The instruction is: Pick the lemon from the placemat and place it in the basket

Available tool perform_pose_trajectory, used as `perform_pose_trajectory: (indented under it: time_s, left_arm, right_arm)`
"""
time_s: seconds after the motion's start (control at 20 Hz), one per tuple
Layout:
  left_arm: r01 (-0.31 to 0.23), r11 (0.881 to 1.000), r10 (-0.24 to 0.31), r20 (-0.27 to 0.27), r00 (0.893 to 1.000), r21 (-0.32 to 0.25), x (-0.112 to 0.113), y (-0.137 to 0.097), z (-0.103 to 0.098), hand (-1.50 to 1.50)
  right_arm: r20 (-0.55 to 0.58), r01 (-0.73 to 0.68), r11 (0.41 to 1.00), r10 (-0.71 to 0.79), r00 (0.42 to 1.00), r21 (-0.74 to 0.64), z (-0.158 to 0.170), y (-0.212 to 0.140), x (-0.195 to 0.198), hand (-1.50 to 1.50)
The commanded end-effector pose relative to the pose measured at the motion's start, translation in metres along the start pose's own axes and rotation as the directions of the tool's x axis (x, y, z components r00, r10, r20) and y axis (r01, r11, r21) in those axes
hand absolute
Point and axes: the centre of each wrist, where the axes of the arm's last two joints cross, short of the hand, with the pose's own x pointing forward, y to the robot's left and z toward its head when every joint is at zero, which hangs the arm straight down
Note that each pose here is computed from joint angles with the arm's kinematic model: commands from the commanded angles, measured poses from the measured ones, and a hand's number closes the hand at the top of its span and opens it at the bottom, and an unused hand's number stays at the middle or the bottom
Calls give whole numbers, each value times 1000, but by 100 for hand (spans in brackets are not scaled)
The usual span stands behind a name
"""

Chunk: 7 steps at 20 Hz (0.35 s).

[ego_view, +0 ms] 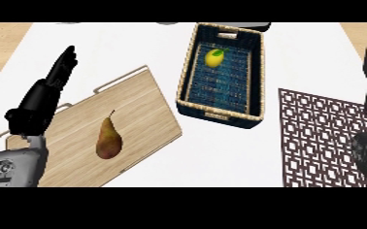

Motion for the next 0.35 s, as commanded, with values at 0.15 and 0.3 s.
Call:
perform_pose_trajectory:
  time_s: [0.15,0.3]
  left_arm:
    - [-8,1000,8,6,1000,5,-1,2,-1,0]
    - [0,1000,0,1,1000,6,14,4,-2,0]
  right_arm:
    - [-39,199,943,-217,975,-267,5,-55,-40,-150]
    - [-48,217,919,-245,968,-329,12,-95,-80,-150]
